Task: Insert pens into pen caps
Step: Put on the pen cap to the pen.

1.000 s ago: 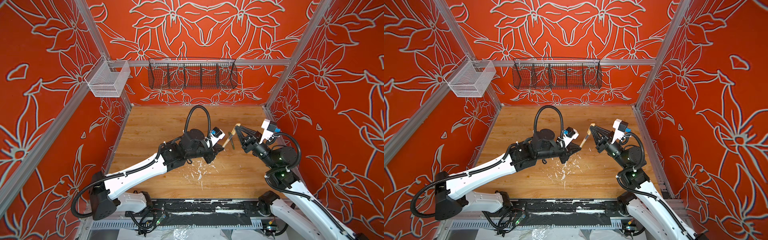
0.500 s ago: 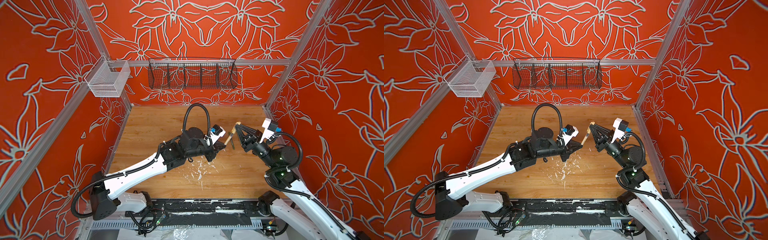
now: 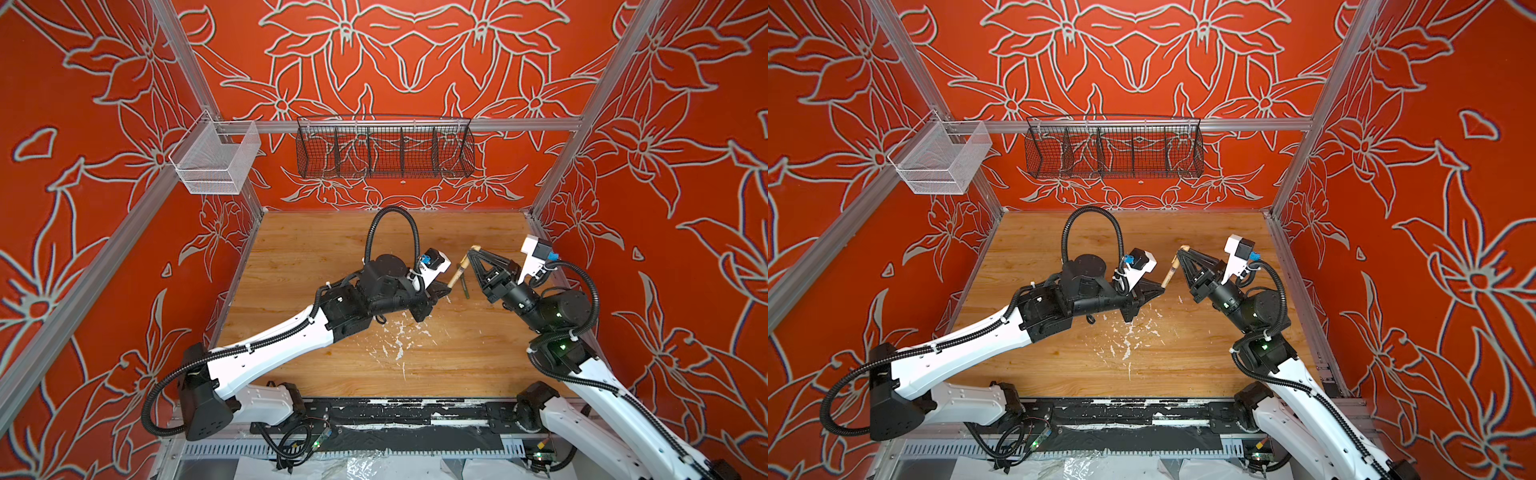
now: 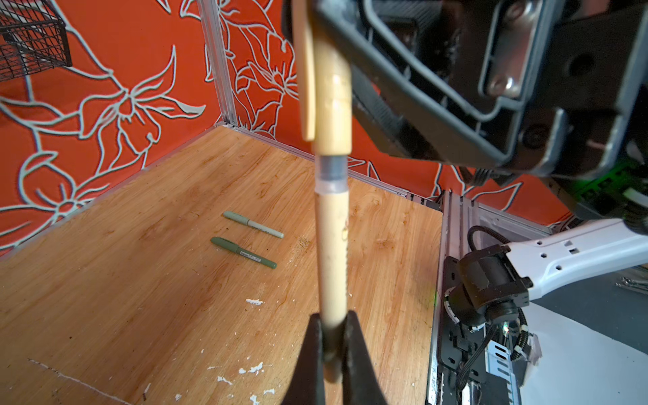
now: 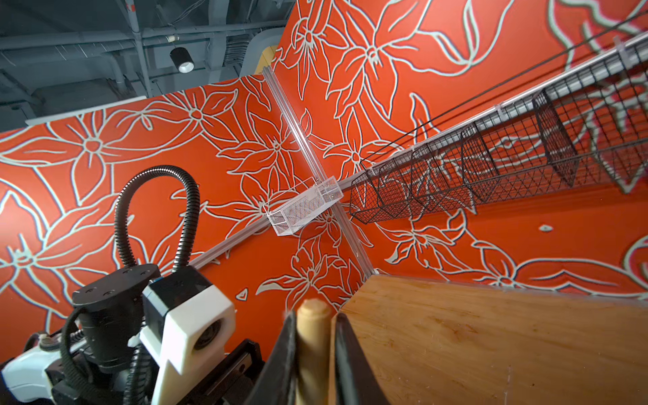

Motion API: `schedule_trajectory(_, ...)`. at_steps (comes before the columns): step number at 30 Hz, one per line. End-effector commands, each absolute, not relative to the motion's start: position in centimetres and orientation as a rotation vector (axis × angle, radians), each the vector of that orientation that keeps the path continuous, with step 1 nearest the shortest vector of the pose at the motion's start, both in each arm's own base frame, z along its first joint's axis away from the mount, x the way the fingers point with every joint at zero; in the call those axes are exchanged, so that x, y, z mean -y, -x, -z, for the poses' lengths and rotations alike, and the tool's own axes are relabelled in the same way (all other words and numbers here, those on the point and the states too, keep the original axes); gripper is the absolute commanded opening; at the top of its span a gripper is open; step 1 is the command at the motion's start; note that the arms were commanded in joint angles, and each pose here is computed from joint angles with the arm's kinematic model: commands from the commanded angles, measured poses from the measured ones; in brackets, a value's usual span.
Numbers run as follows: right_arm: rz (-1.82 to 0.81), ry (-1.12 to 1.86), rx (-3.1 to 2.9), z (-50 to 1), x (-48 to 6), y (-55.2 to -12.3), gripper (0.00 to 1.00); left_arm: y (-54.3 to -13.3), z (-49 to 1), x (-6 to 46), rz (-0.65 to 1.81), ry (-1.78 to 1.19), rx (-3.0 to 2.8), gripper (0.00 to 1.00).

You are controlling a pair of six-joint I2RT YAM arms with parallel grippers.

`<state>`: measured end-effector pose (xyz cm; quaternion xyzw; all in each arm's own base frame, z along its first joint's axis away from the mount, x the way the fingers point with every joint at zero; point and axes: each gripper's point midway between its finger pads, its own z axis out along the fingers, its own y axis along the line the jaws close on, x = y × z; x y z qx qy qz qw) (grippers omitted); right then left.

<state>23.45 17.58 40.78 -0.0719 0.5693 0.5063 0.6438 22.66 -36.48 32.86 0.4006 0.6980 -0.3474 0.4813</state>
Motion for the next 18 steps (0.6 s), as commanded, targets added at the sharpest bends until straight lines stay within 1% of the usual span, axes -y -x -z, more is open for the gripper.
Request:
schedule_trajectory(1, -1.146, 0.197, -1.307, -41.2, -17.8, -22.9, 0.30, -22.4, -35.0, 37.2, 0.872, -0.996, -1.626, 0.00)
schedule_trajectory(3, -1.126, 0.220, -1.317, -41.5, -17.8, -22.7, 0.34, -22.4, -34.9, 37.3, 0.877, -0.999, -1.627, 0.00)
schedule_trajectory(8, -1.104, 0.250, -1.315, -42.1, -17.8, -22.3, 0.38, -22.5, -34.7, 37.3, 0.871, -1.003, -1.635, 0.00)
schedule_trajectory(11, -1.091, 0.278, -1.327, -42.5, -18.0, -22.0, 0.42, -22.5, -34.5, 37.3, 0.868, -1.005, -1.640, 0.00)
schedule_trajectory(18, -1.072, 0.269, -1.340, -42.9, -17.6, -22.0, 0.48, -22.5, -34.1, 37.0, 0.860, -1.004, -1.657, 0.00)
